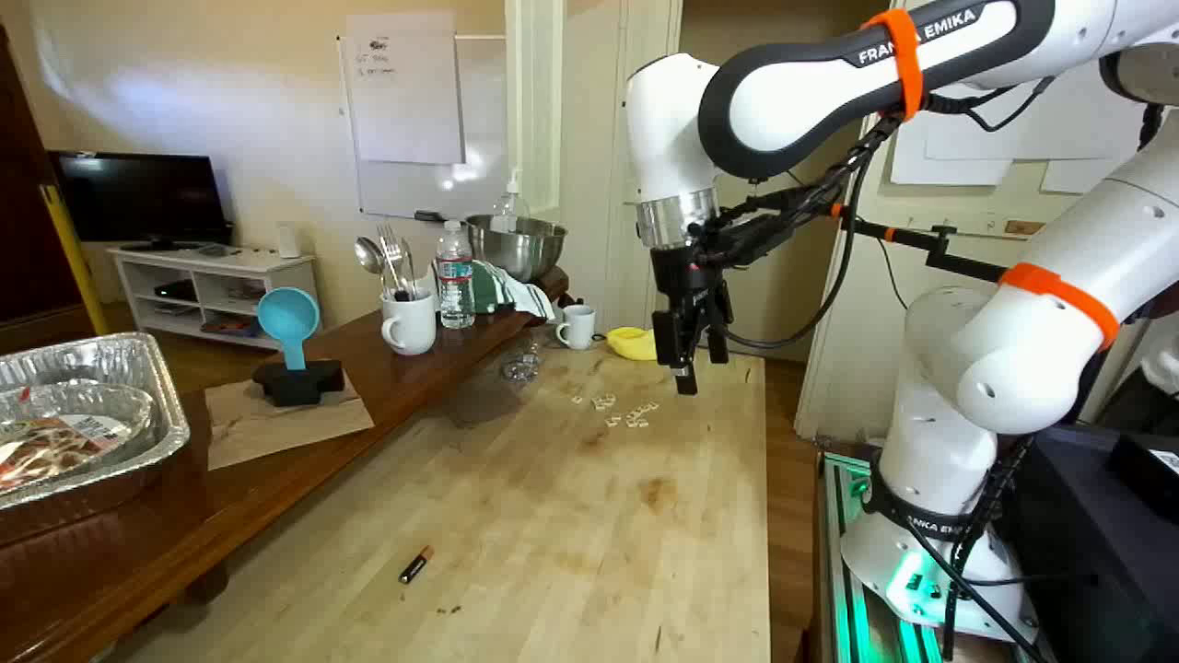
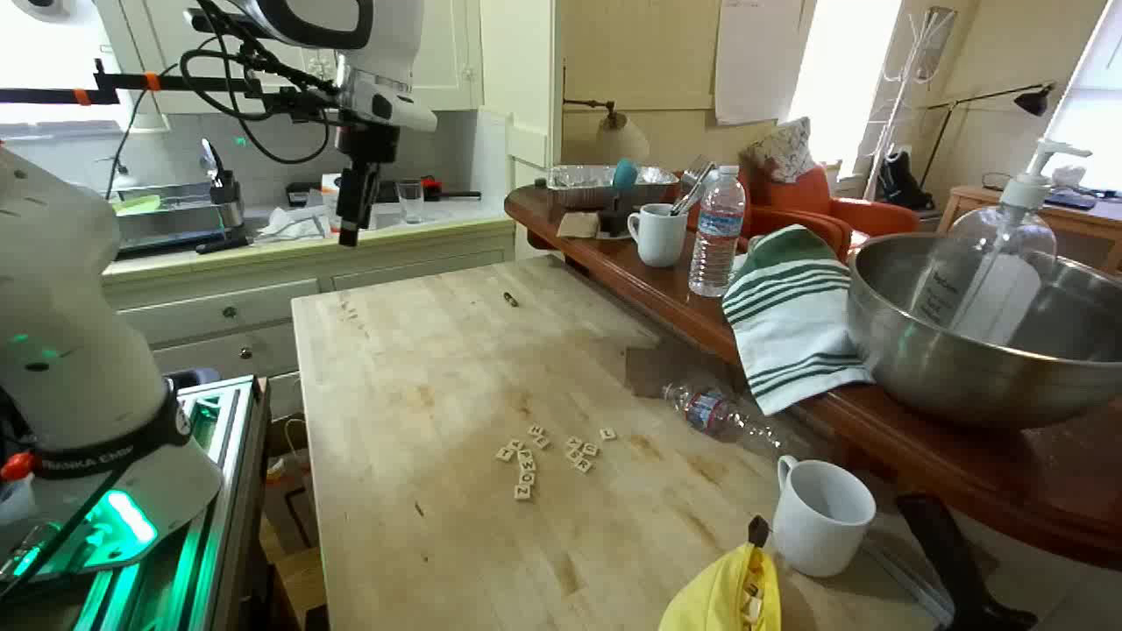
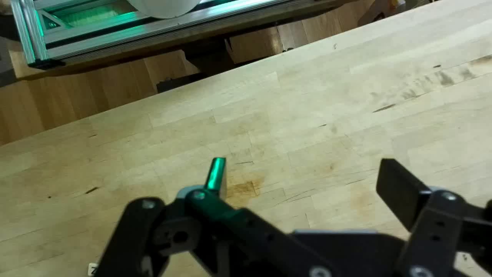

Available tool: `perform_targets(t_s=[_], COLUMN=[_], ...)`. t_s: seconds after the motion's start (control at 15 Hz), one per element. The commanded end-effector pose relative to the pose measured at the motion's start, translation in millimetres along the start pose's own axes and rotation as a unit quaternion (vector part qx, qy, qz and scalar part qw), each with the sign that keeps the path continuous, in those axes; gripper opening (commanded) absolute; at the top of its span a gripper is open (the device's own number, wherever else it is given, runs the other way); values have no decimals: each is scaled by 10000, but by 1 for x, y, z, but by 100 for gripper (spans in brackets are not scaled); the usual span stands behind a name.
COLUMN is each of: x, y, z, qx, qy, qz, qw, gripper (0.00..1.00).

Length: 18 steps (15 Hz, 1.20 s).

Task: Use the tile letters to spell the word hey

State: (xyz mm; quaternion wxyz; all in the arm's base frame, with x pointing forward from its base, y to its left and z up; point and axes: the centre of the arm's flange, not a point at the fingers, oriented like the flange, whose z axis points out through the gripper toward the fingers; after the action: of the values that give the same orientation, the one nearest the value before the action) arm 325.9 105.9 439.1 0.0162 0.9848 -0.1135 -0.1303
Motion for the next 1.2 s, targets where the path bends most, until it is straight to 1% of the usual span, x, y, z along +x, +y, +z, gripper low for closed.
perform_targets(t_s=[0.0,0.33,0.47,0.6,0.67,0.73,0.8,0.87,0.93,1.07,1.13], x=[0,0,13,25,31,38,47,55,64,82,90], y=[0,0,8,19,23,27,29,32,34,40,43], z=[0,0,9,20,25,31,37,43,50,64,70], qx=[0,0,74,83,118,158,178,138,95,-79,-188], qy=[0,0,-12,-18,-33,42,113,298,380,589,685], qz=[0,0,523,863,948,1024,939,846,661,301,24], qw=[10000,10000,9986,9962,9954,9946,9954,9959,9970,9978,9975], gripper=[100,100,100,100,100,100,100,100,100,100,100])
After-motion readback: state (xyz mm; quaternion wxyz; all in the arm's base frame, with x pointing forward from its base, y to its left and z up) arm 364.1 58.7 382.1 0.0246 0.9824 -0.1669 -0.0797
